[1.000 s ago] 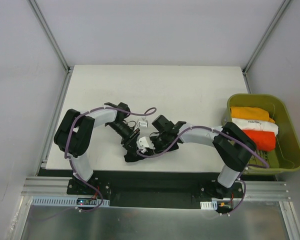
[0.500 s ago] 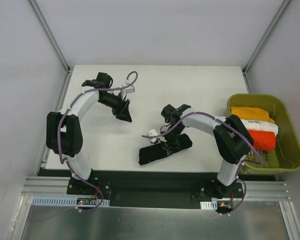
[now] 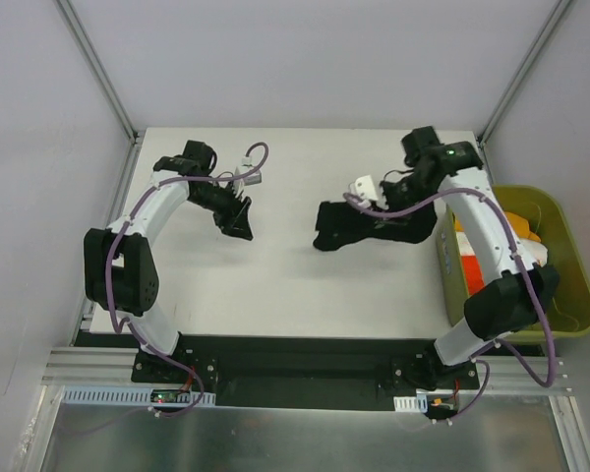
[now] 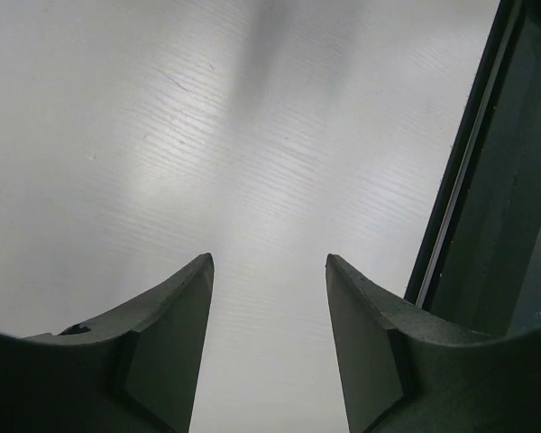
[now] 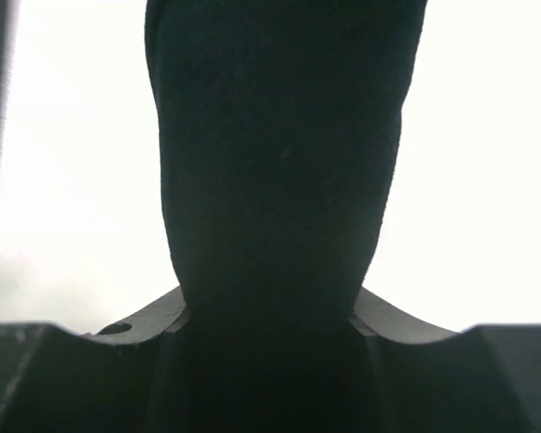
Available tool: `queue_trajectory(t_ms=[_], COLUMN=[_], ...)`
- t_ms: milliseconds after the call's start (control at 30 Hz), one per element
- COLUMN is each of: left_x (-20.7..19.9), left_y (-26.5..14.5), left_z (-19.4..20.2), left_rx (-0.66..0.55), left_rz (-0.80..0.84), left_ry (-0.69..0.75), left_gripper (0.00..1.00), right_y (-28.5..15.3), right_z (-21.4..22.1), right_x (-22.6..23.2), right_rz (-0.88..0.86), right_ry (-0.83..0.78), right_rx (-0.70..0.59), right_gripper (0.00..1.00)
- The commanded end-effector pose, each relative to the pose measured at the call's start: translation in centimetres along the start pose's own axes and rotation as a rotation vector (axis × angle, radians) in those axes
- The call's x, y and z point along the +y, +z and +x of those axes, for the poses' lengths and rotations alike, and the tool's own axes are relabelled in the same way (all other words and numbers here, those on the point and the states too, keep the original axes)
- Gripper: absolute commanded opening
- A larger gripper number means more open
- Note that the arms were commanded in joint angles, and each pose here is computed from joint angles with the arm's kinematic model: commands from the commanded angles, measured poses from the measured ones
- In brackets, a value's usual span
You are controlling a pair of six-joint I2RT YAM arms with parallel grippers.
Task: Roll the t-shirts
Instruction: Roll the T-shirt to the center of the board.
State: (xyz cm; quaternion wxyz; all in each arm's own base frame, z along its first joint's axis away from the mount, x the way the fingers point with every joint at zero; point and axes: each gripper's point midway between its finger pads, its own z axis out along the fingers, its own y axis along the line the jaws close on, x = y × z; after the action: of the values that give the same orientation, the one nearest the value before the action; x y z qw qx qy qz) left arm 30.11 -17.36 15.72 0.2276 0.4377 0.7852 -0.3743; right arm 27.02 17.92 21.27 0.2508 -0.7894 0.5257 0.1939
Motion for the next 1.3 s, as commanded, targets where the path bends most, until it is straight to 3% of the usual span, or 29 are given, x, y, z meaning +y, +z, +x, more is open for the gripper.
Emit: queue_trajectory(t_ms=[0,233,567,767,933,1067,1267], left_x=[-0.9,-0.6,-2.9,-3.7,-4.2,-4.1,-3.8], left_y=[0.4,0.9,2.3,2.6,2.2,2.0,2.2], left_z=[1.7,2.2,5.0,6.5,8.1,8.6,8.1], left_rx=[0.051,0.082,0.19,0.247,0.307,0.333,0.335], left_rz=[0.038,0.041,0.074,0.075,0.084,0.076,0.066], left_ry=[-0.001,-0.008,0.008,0.008,-0.018,-0.006,0.014], left_gripper=[0.52,0.52,0.52,0.52,0.52,0.52,0.51], right_y=[-7.2,-15.9,-21.5,-22.2,-17.4,-16.2,-20.8], right_z=[1.8,8.4,16.8,22.0,24.1,25.4,23.7], right_x=[3.9,4.9,7.9,8.5,10.1,11.1,9.4], right_rz=[0.004,0.261,0.464,0.553,0.476,0.435,0.558], right_ry=[0.124,0.263,0.436,0.385,0.289,0.224,0.32], right_rx=[0.052,0.171,0.24,0.33,0.311,0.367,0.351], right_gripper=[0.01,0.01,0.01,0.01,0.01,0.01,0.01])
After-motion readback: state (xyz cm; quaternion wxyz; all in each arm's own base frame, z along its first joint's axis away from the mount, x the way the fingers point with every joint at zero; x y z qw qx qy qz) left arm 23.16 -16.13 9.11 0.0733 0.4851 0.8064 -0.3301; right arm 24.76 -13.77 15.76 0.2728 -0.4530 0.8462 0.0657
